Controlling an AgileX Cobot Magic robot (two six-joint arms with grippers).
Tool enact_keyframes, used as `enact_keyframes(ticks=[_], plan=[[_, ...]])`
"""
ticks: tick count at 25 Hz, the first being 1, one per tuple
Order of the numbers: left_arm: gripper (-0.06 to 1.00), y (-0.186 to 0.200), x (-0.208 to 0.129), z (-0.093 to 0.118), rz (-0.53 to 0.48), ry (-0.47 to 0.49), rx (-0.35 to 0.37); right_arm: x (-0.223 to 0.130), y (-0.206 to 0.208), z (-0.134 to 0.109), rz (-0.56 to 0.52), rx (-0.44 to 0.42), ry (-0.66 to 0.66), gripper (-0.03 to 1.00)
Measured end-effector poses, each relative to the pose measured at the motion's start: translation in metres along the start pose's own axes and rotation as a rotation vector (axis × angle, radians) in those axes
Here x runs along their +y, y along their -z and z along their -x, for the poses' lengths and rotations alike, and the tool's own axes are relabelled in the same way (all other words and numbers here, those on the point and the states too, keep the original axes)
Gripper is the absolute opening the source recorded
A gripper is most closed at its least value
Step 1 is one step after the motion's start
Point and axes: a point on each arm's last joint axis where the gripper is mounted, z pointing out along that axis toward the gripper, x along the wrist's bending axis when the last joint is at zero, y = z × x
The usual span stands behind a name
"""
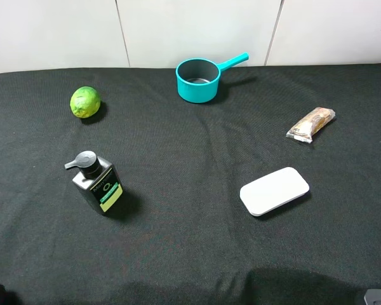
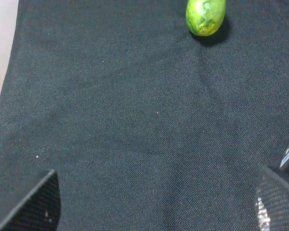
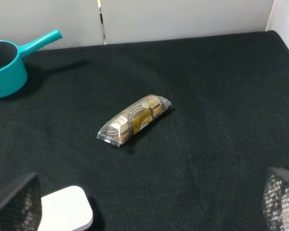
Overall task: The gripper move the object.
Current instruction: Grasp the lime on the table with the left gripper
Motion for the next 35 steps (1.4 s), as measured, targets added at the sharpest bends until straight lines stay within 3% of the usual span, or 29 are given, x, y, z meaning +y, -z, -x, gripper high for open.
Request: enact_keyframes(ticks=[35], plan=[[0.8,0.0,0.0,0.0,0.0,0.0,0.0,0.0,0.0,0.0,0.0,0.0,0.0,0.69]])
